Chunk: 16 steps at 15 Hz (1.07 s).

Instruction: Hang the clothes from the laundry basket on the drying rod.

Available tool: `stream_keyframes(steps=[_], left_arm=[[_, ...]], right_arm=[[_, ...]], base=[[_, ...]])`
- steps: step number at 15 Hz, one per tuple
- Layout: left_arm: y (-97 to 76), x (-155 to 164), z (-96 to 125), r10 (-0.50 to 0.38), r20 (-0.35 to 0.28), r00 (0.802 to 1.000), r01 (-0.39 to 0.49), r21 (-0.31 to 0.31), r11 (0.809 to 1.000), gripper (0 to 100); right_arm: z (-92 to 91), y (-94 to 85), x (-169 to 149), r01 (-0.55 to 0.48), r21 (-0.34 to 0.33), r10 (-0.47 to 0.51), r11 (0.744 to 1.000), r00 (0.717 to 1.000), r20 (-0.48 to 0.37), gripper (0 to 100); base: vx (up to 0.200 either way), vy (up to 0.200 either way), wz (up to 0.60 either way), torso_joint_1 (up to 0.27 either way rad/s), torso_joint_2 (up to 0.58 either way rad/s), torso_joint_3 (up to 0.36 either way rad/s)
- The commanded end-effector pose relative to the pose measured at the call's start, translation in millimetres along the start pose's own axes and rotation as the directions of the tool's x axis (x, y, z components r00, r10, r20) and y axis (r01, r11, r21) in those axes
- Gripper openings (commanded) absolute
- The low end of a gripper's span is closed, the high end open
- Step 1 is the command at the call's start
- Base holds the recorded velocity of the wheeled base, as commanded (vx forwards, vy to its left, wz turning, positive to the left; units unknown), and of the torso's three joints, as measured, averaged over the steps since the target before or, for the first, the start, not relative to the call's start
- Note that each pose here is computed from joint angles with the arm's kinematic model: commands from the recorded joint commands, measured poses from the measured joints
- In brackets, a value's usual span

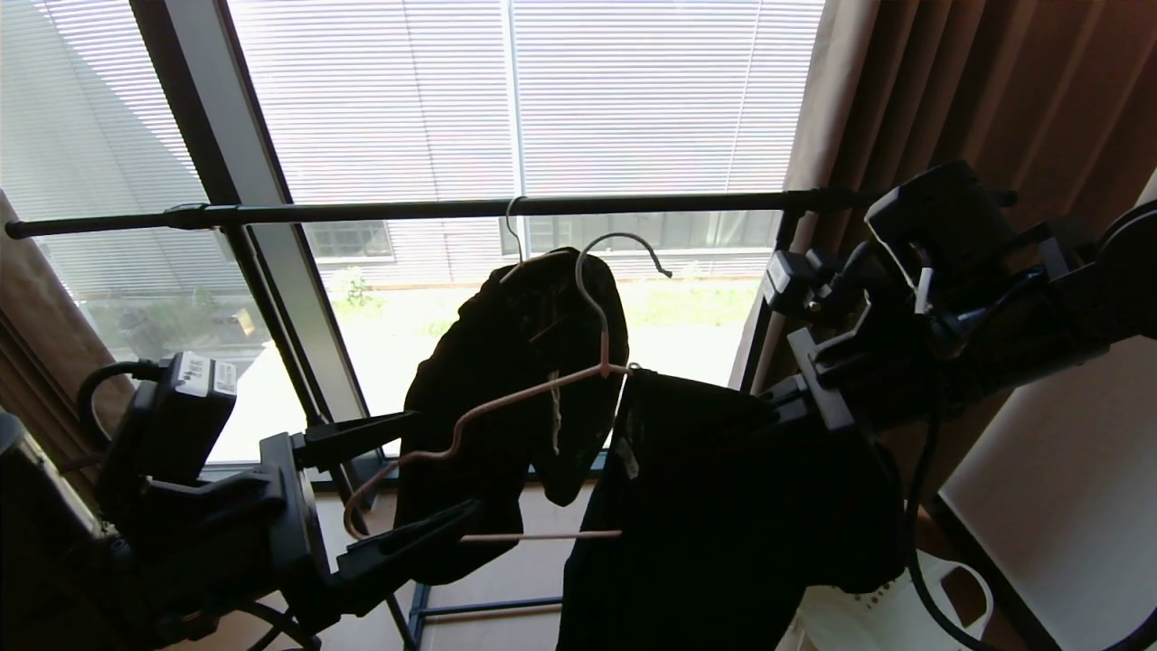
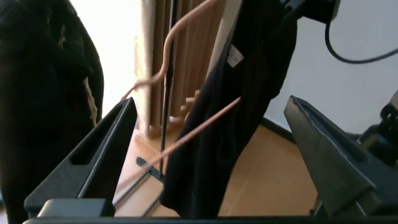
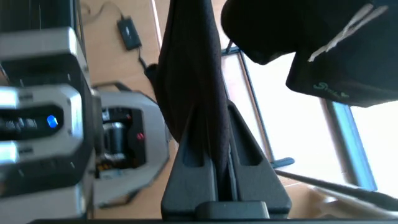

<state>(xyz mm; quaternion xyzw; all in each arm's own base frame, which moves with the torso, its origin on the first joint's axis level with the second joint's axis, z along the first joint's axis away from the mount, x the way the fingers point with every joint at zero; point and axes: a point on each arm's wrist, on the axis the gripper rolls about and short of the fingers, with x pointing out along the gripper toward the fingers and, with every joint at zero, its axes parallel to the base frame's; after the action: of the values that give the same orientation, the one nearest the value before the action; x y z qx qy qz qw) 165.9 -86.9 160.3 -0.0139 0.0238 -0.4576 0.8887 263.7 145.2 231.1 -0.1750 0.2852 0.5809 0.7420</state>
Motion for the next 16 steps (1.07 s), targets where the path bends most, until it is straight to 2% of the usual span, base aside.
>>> stream_keyframes(steps=[1, 3, 5, 6, 7, 8, 10, 12, 14, 16], left_arm=[[-4.3, -21.6, 16.6, 0.042, 0.061, 0.997, -0.04, -0.034, 0.999, 100], [-1.0, -33.8, 12.4, 0.097, 0.031, 0.995, -0.092, -0.145, 0.985, 100], [0.0, -40.4, -0.2, 0.106, -0.014, 0.994, -0.105, -0.31, 0.945, 100], [0.7, -39.2, -6.9, 0.091, -0.043, 0.995, -0.101, -0.394, 0.914, 100], [4.4, -33.4, -17.5, 0.068, -0.097, 0.993, -0.106, -0.475, 0.874, 100], [8.4, -26.8, -23.3, 0.046, -0.129, 0.991, -0.107, -0.519, 0.848, 100], [19.0, -7.2, -32.6, -0.01, -0.179, 0.984, -0.098, -0.586, 0.804, 100], [25.5, 18.1, -39.1, -0.062, -0.212, 0.975, -0.085, -0.619, 0.781, 100], [28.1, 33.6, -43.6, -0.092, -0.215, 0.972, -0.066, -0.627, 0.776, 100], [30.6, 48.6, -51.9, -0.122, -0.188, 0.975, -0.027, -0.638, 0.769, 100]], right_arm=[[4.1, 1.2, -4.5, 0.022, 0.041, -0.024, 0.999, 0.999, 0.033, 0], [6.7, 3.2, -17.3, 0.054, 0.091, -0.06, 0.994, 0.996, 0.065, 0], [6.3, 4.4, -35.8, 0.093, 0.143, -0.107, 0.985, 0.99, 0.091, 0], [6.7, 6.1, -44.3, 0.108, 0.182, -0.128, 0.977, 0.986, 0.106, 0], [7.0, 8.2, -51.7, 0.115, 0.227, -0.144, 0.967, 0.982, 0.119, 0], [6.3, 8.9, -57.4, 0.118, 0.264, -0.156, 0.957, 0.979, 0.128, 0], [-1.1, 9.6, -63.9, 0.102, 0.289, -0.15, 0.952, 0.977, 0.149, 0], [-5.6, 15.4, -64.9, 0.051, 0.25, -0.106, 0.967, 0.971, 0.213, 0], [-7.8, 18.5, -65.5, 0.052, 0.221, -0.107, 0.974, 0.964, 0.243, 0], [-10.9, 24.8, -67.2, 0.017, 0.186, -0.071, 0.982, 0.956, 0.285, 0]], base=[[0.0, 0.0, 0.0, 0.0, 0.0, 0.0], [0.0, 0.0, 0.0, 0.0, 0.0, 0.0], [0.0, 0.0, 0.0, 0.0, 0.0, 0.0], [0.0, 0.0, 0.0, 0.0, 0.0, 0.0], [0.0, 0.0, 0.0, 0.0, 0.0, 0.0], [0.0, 0.0, 0.0, 0.0, 0.0, 0.0], [0.0, 0.0, 0.0, 0.0, 0.0, 0.0], [0.0, 0.0, 0.0, 0.0, 0.0, 0.0], [0.0, 0.0, 0.0, 0.0, 0.0, 0.0], [0.0, 0.0, 0.0, 0.0, 0.0, 0.0]])
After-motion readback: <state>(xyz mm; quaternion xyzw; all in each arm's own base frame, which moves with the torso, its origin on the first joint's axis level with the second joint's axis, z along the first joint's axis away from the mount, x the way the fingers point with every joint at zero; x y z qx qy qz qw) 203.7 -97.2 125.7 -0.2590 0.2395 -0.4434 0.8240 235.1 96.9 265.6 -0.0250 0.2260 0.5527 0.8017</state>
